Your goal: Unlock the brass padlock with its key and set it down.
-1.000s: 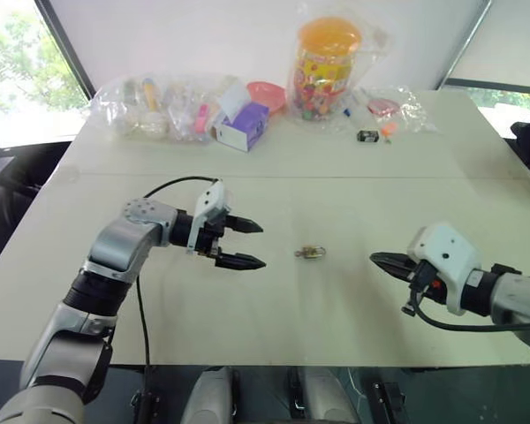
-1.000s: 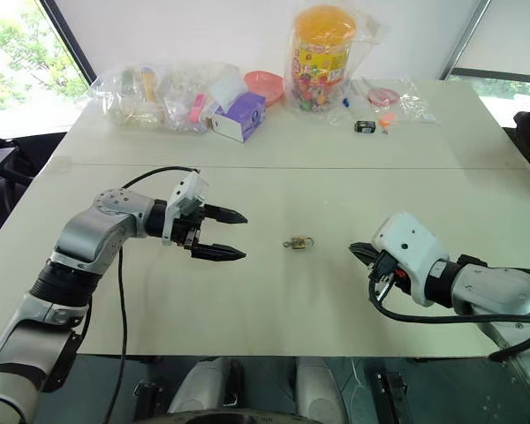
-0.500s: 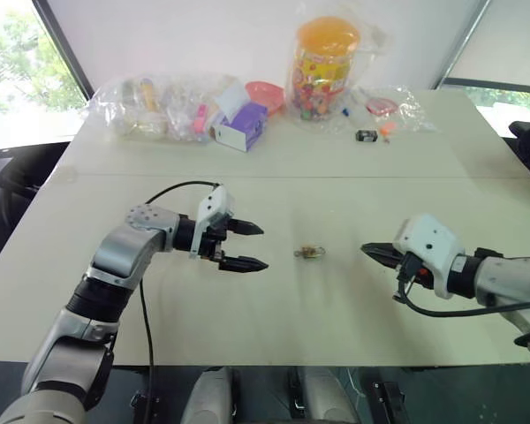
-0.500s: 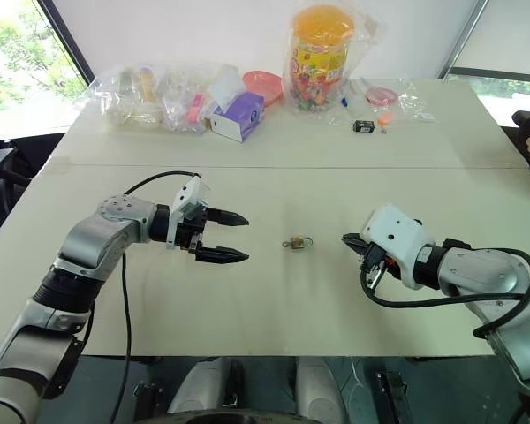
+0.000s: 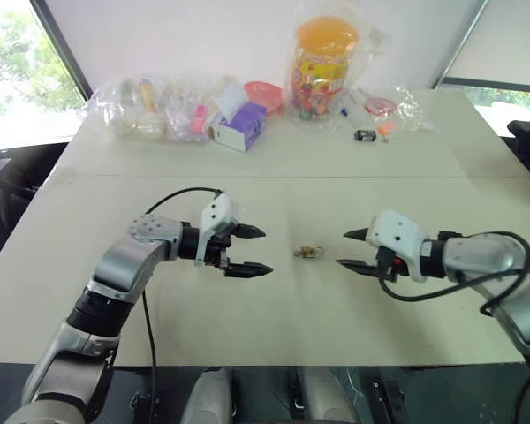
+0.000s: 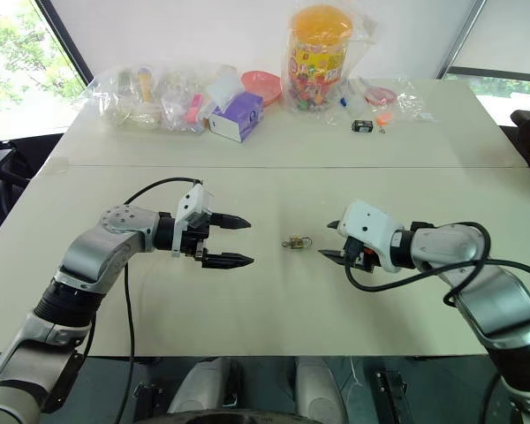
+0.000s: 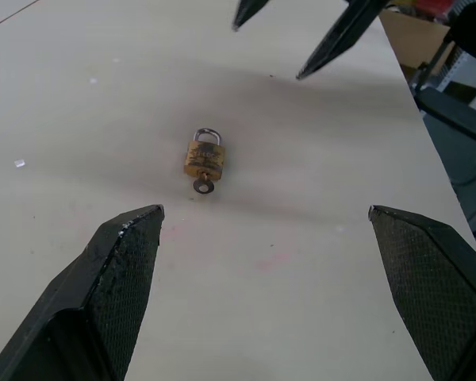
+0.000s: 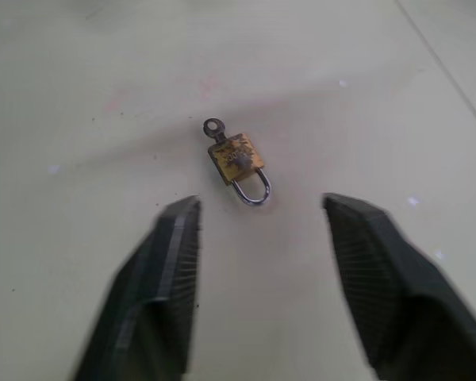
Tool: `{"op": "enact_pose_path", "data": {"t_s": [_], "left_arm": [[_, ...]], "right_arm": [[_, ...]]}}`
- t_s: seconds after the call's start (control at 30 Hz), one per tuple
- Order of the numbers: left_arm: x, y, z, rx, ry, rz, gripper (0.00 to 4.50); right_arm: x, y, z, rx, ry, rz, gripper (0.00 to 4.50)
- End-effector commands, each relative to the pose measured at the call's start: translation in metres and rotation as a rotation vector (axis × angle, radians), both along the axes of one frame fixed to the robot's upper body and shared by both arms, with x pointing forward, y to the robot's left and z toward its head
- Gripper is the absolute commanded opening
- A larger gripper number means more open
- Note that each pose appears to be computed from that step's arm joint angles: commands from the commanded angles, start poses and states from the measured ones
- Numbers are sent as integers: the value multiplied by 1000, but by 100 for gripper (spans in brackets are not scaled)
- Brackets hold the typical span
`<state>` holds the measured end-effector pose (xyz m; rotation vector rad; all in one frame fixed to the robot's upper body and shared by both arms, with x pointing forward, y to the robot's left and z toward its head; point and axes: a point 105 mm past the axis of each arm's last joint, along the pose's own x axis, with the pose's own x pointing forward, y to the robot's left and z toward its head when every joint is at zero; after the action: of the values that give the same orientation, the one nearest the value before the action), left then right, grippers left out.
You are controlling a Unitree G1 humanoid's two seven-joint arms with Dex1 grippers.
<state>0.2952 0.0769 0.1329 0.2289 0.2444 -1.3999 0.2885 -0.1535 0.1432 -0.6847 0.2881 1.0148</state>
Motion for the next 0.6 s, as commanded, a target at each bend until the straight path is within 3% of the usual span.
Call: {"op": "enact_pose_path", "data": {"t_s": [0.03,0.3,0.6], "left_arm": [[-3,-2,8,-2,-55,-5,436],[-3,4,8,13,-68,22,436],[-6,7,9,19,-69,37,436]], "right_arm": [[10,7,-4,-44,-16,71,445],[37,16,-23,-46,19,140,445],[41,20,-44,-42,98,186,445]]}}
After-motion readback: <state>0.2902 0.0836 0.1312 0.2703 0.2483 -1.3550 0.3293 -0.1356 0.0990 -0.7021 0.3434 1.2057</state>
